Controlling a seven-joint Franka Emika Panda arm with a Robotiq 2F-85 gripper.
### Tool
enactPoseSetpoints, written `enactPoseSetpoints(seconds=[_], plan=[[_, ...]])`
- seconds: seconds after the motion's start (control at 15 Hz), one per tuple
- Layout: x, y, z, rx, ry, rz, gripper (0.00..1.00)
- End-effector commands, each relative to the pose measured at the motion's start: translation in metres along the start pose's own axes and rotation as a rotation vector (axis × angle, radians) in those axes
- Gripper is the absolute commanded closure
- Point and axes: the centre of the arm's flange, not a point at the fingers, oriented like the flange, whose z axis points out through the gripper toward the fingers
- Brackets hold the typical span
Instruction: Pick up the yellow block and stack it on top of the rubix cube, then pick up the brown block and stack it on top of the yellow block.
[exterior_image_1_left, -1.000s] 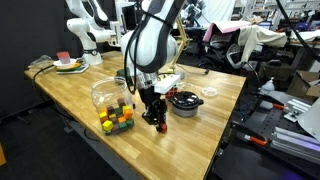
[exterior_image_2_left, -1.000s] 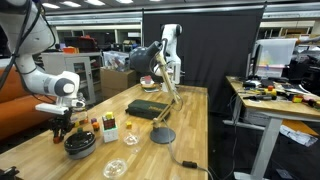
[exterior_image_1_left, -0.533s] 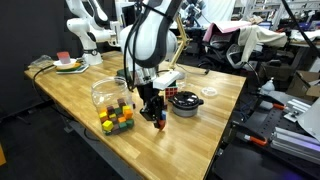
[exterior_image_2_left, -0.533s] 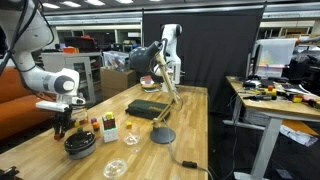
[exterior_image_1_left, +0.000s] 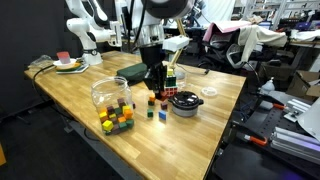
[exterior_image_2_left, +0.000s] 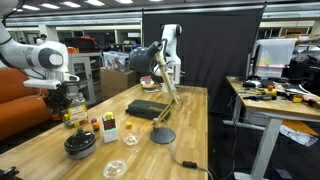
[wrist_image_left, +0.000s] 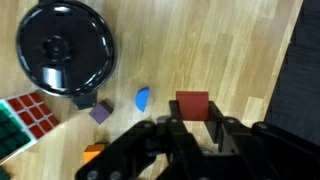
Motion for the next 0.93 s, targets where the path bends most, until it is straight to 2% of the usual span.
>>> enactPoseSetpoints(seconds=[0.0, 0.13, 0.2, 0.33, 0.4, 0.53, 0.73, 0.8, 0.87], plan=[[-0.024, 0.022, -0.045, -0.099, 0.03, -0.003, 0.93], [-0.024, 0.038, -0.064, -0.13, 0.028, -0.021, 0.93], [-0.023, 0.045, -0.071, -0.104, 0.019, -0.038, 0.93], [-0.026, 0.05, -0.075, 0.002, 0.003, -0.134, 0.93], [-0.021, 0.045, -0.071, -0.058, 0.034, -0.066, 0.71], [-0.022, 0.046, -0.07, -0.016, 0.028, -0.114, 0.71], [-0.022, 0.043, -0.069, -0.014, 0.026, -0.124, 0.71], [-0.022, 0.043, -0.069, -0.014, 0.026, -0.125, 0.93], [-0.018, 0.043, -0.066, -0.009, 0.038, -0.131, 0.93]])
